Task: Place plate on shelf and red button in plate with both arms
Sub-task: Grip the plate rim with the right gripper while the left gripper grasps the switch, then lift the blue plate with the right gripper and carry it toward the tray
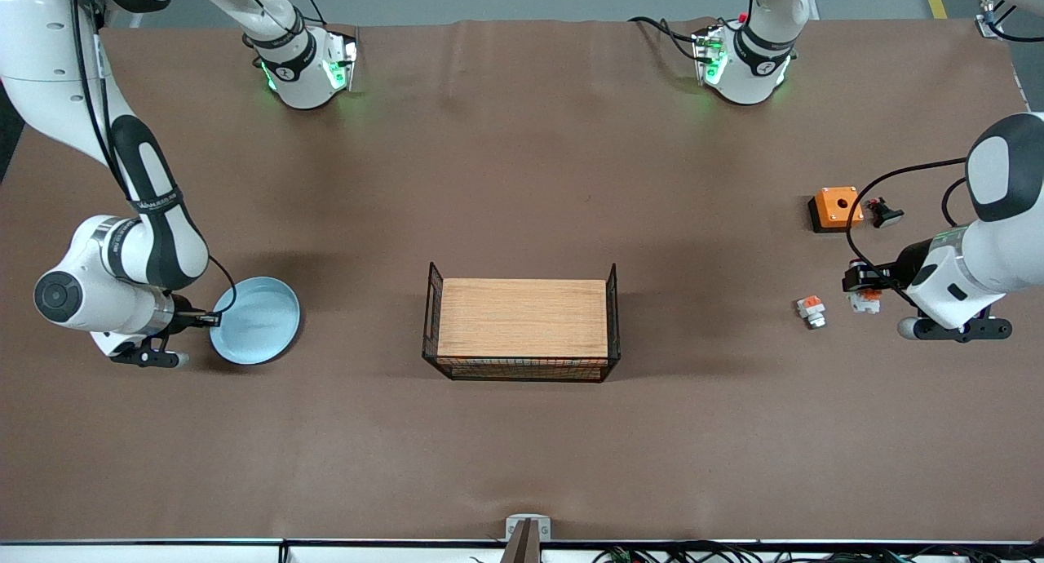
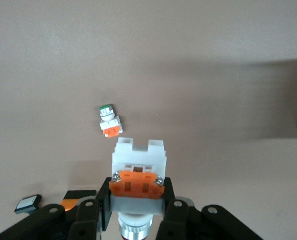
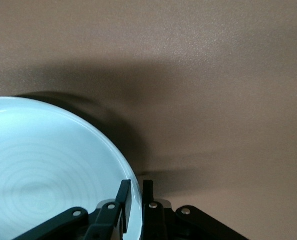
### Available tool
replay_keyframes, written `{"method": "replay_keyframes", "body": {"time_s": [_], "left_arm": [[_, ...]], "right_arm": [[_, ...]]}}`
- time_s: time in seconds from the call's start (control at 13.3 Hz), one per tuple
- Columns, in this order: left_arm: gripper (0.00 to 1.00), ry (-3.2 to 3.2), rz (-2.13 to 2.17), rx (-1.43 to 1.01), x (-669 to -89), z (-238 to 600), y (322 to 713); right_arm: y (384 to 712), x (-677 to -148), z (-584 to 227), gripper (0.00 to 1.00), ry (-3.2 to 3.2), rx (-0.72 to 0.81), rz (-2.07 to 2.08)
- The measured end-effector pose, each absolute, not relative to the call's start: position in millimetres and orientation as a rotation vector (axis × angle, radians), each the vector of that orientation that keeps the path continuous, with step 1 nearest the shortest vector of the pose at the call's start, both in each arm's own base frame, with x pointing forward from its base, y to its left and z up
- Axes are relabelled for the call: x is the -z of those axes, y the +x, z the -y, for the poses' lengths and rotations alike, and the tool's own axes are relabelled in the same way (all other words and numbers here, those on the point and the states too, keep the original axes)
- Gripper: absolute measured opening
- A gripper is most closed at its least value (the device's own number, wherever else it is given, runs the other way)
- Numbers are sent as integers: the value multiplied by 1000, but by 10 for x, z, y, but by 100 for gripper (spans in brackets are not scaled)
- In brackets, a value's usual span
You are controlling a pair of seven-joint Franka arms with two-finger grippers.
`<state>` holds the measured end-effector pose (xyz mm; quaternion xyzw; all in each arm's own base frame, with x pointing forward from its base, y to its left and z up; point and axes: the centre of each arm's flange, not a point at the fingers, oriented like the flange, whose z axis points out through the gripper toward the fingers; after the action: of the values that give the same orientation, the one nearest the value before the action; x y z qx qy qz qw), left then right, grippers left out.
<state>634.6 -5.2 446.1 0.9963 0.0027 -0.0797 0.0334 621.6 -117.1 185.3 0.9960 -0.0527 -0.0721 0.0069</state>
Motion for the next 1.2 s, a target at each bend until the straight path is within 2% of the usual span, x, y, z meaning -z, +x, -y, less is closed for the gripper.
{"method": "replay_keyframes", "body": {"time_s": [0.08, 0.23, 0.6, 0.9, 1.2], "left_arm": [[41, 3065, -13, 254, -4516, 57, 6343], [41, 3065, -17, 261, -4583, 52, 6340], [41, 3065, -18, 266, -4652, 45, 6341], [41, 3065, -18, 267, -4678, 42, 6341], [41, 3065, -11, 261, -4701, 70, 6344]], "right_arm": [[6222, -1867, 1167, 6, 3116, 224, 164], [6262, -1920, 1152, 3, 3123, 205, 168], [6364, -2250, 1056, 3, 3135, 180, 151], [6379, -2962, 781, 3, 3140, 195, 116], [6233, -3853, 386, 3, 3103, 365, 256]]}}
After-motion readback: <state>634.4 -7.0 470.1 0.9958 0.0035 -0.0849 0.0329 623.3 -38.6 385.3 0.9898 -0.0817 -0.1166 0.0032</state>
